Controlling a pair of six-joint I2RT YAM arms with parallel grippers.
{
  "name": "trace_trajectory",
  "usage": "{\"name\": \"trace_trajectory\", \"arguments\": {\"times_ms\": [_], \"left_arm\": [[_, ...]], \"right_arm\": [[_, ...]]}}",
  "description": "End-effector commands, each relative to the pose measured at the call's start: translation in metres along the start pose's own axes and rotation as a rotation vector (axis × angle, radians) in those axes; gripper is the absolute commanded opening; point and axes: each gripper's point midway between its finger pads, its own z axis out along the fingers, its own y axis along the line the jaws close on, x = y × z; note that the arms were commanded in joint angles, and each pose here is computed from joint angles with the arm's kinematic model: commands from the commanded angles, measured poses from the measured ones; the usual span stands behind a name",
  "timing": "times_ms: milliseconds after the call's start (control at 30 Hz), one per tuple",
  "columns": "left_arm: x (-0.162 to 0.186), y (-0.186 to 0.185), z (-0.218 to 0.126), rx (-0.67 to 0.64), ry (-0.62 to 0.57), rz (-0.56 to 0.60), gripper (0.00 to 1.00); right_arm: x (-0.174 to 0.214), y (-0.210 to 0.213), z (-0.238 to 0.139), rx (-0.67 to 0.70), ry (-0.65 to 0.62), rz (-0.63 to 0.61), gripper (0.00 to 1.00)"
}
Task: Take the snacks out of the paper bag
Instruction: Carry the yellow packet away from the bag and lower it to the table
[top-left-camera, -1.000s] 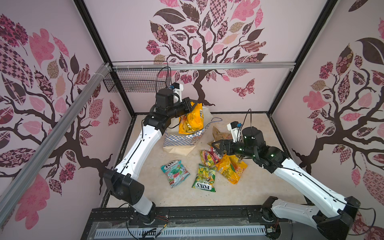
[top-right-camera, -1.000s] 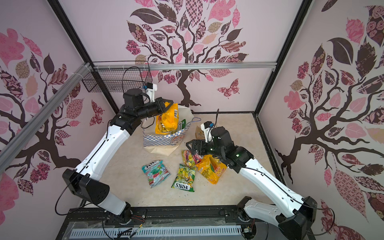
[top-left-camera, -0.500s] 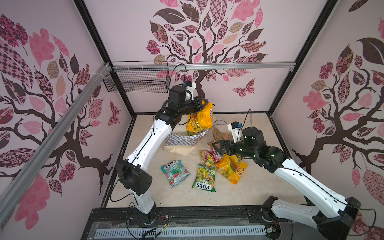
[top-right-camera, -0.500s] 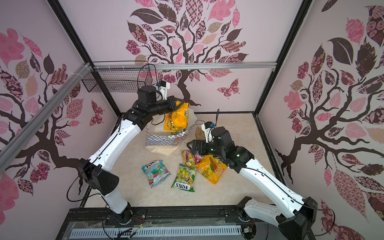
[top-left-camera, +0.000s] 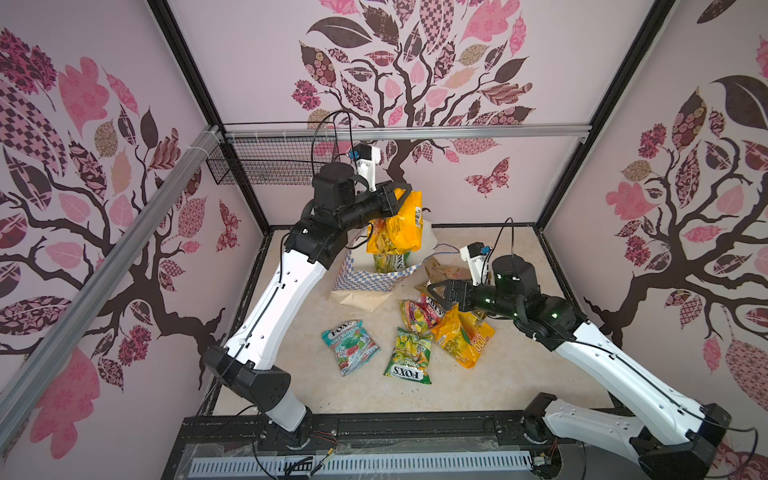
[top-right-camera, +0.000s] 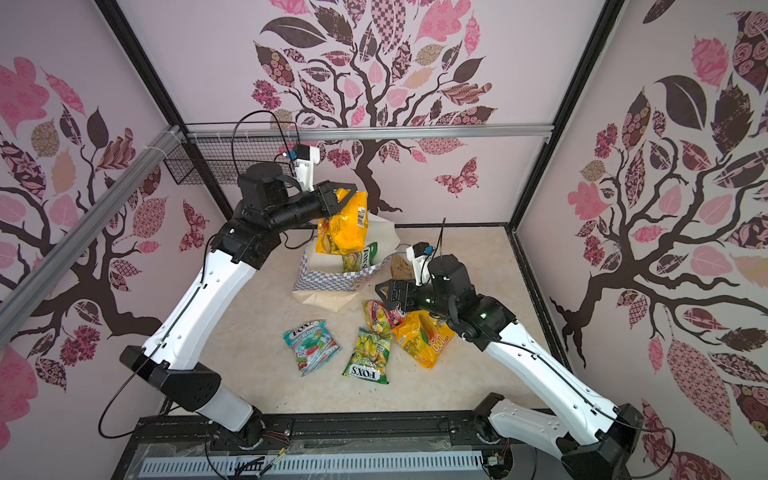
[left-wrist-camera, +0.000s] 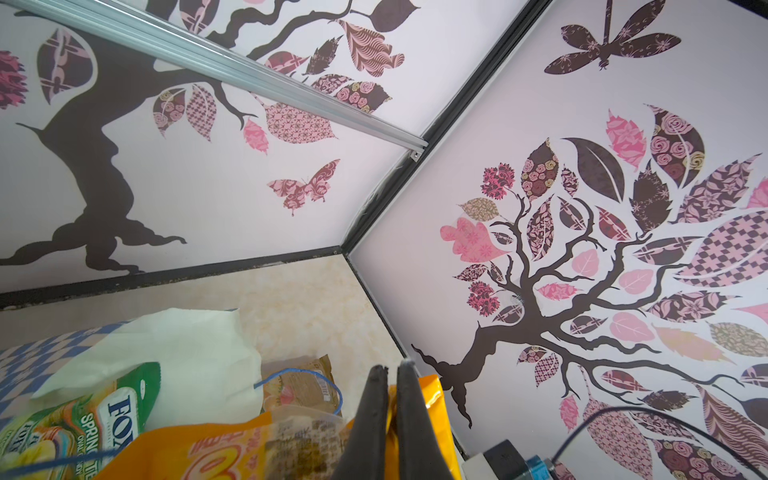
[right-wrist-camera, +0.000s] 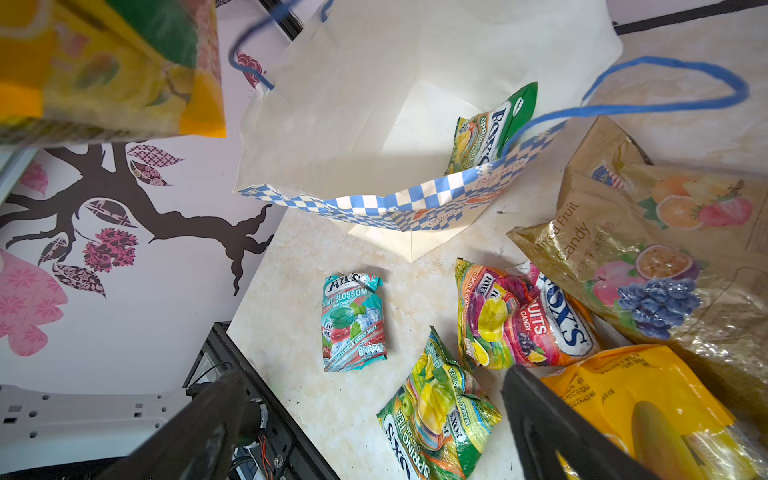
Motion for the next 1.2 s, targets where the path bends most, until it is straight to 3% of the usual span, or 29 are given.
{"name": "trace_trajectory", "arguments": {"times_ms": [0,100,233,433,567,700,1000,1167], "left_arm": [[-0.020,-0.023,-0.018,0.068,-0.074,0.034,0.00],[-0.034,-0.037,-0.045,0.034,-0.112,0.106,0.00],[-0.033,-0.027,-0.085,-0.114,-0.133,0.179,0.00],[-0.010,0.037,-0.152,-0.502,-0.159,0.248,0.00],[0.009,0.109,-0.202,-0.868,-0.210,0.258,0.00],[0.041,0.187,-0.232,-1.093,-0.221,0.151,0.00],[0.136,0.333,-0.233,-1.289,-0.147,-0.174,0.00],[0.163,0.370,-0.231,-1.376,-0.079,-0.176,0.00]], "right_arm": [[-0.012,0.011,-0.008,-0.027,-0.035,-0.018,1.00],[-0.013,0.012,-0.010,-0.029,-0.038,-0.020,0.99],[-0.014,0.012,-0.011,-0.027,-0.044,-0.020,1.00],[-0.014,0.013,-0.009,-0.037,-0.043,-0.023,1.00],[-0.015,0.014,-0.007,-0.041,-0.044,-0.028,1.00],[-0.012,0.013,-0.005,-0.042,-0.033,-0.028,1.00],[-0.011,0.007,-0.010,-0.006,-0.033,-0.054,1.00],[-0.011,0.003,-0.012,0.020,-0.036,-0.070,1.00]]}}
